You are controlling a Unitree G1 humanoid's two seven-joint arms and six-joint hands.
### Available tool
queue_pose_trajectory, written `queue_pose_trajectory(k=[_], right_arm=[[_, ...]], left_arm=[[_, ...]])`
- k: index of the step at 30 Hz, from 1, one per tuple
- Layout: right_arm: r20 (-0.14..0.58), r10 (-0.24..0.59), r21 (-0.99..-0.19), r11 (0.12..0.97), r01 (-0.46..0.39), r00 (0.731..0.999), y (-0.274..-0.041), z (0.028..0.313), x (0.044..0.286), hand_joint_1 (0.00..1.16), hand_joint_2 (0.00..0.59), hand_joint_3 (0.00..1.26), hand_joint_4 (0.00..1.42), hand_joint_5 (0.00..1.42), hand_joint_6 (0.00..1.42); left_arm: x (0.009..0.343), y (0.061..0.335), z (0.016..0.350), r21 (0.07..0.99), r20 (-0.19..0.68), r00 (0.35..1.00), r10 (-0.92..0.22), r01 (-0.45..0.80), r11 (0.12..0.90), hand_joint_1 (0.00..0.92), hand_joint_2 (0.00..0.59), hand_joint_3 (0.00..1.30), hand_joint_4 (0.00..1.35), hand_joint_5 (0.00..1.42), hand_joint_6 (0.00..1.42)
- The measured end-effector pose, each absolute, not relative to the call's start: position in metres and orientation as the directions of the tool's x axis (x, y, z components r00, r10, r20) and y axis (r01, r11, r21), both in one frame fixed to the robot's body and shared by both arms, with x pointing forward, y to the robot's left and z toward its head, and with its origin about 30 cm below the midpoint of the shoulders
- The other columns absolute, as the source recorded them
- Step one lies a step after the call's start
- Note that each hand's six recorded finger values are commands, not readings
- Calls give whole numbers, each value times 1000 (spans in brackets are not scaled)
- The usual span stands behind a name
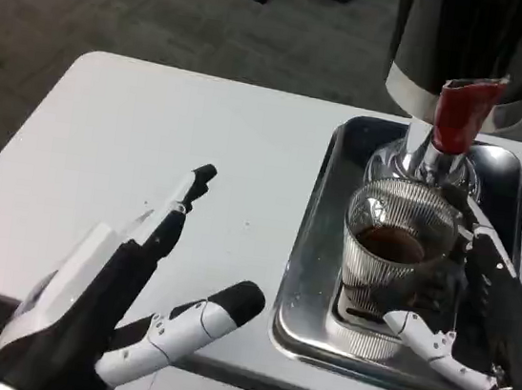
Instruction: Grasp the cup under the faucet to collect the drink, then remove the cup.
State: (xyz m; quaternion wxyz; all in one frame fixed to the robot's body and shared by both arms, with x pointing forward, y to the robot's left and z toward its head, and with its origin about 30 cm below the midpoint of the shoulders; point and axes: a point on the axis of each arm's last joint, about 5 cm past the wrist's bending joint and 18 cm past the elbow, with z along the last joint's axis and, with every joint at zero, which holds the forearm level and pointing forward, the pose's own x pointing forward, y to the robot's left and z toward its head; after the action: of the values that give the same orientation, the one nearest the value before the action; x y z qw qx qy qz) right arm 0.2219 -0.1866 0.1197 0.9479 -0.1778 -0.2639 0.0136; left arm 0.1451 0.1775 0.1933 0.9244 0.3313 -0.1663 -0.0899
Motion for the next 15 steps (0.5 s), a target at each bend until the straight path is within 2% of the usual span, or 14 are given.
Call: queue_pose_trajectory(k=[15], right_arm=[[498,144,-382,922,66,855,-193,125,234,705,166,83,197,224,249]], left_arm=[[144,178,192,642,243,930,-275,58,765,0,47,0,0,51,0]])
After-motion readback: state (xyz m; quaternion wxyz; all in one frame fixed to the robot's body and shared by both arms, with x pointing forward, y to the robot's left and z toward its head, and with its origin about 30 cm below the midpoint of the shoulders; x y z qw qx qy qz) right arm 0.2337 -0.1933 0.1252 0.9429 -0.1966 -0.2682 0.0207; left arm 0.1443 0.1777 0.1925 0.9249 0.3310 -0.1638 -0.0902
